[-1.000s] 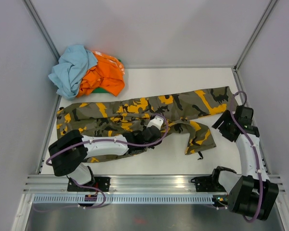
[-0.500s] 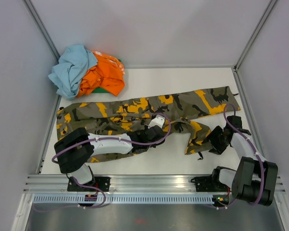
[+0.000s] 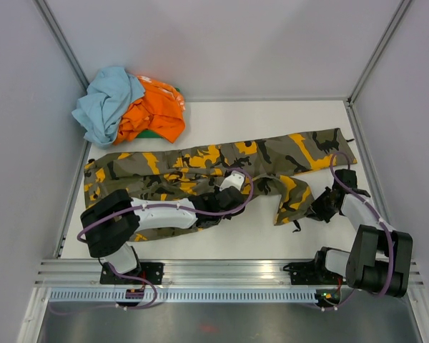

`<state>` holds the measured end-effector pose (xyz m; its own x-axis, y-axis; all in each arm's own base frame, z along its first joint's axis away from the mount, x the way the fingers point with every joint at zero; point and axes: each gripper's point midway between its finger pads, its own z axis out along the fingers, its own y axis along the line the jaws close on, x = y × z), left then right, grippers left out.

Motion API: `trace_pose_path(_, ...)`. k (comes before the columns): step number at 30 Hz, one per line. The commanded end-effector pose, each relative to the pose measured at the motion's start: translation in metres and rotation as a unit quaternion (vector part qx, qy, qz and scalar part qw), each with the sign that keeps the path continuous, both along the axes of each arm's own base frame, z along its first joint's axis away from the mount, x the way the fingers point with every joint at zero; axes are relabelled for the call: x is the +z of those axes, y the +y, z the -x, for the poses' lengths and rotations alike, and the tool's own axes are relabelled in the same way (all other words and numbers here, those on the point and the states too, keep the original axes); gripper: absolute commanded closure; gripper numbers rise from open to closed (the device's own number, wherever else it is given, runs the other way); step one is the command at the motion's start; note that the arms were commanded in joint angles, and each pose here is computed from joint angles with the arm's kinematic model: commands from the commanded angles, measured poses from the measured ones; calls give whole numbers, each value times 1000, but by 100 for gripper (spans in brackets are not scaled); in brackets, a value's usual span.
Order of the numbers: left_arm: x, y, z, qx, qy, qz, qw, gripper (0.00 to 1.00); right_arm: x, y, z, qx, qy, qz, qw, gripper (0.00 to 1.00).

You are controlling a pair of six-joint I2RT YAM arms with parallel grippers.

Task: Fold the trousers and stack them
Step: Flatten the trousers out

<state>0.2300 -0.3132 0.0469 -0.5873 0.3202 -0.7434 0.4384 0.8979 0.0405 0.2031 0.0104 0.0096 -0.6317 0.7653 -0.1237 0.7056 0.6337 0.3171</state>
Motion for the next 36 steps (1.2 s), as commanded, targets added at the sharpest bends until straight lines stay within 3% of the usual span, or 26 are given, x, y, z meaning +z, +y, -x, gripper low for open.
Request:
trace_pose_path(1,10,-7,-6,18,-12,20,1000,98,-12,-28,-6,-14,-2,78,997,84)
trace_pose_path(4,11,-6,-3,7,-12,25,1000,98,-4,-41,-17,-5,-7,107,994,100)
trace_pose_path(6,9,-3,4,-9,-11,26,1000,98,19,-49,-42,2,-40,116,992,100)
trace_pose_path(10,46,-31,29,-109,-70,68,989,98,73,-78,-86,5,-86,160,983,100)
trace_pose_path(13,50,-46,55,-172,-82,77,979,98,100,-109,-103,-1,-96,184,978,100)
trace_pose_path(21,37,-81,110,-280,-76,68,955,94,96,-151,-126,-9,-70,209,975,100)
trace_pose_path(22,37,-82,109,-268,-71,68,959,73,98,-156,-125,-5,-63,219,974,100)
trace_pose_path(24,39,-85,108,-249,-58,71,964,46,97,-170,-119,-12,-48,240,970,100)
trace_pose_path(27,55,-85,101,-198,-51,91,975,22,97,-184,-111,-27,-34,256,966,100)
trace_pose_path(28,58,-84,99,-186,-50,93,977,10,97,-184,-111,-29,-37,250,967,91)
trace_pose_path(29,70,-88,96,-174,-54,103,978,5,97,-183,-113,-23,-40,245,969,83)
trace_pose_path(30,71,-81,93,-157,-46,94,982,3,95,-173,-114,-10,-44,219,975,73)
trace_pose_path(31,77,-77,86,-133,-52,91,986,3,98,-169,-116,-4,-48,210,977,49)
trace_pose_path(32,91,-77,74,-107,-56,98,988,3,98,-165,-116,1,-49,200,979,39)
trace_pose_path(34,87,-60,59,-51,-37,78,995,3,103,-156,-116,10,-61,185,981,22)
trace_pose_path(36,91,-49,28,11,-19,89,996,4,108,-154,-112,5,-68,187,980,17)
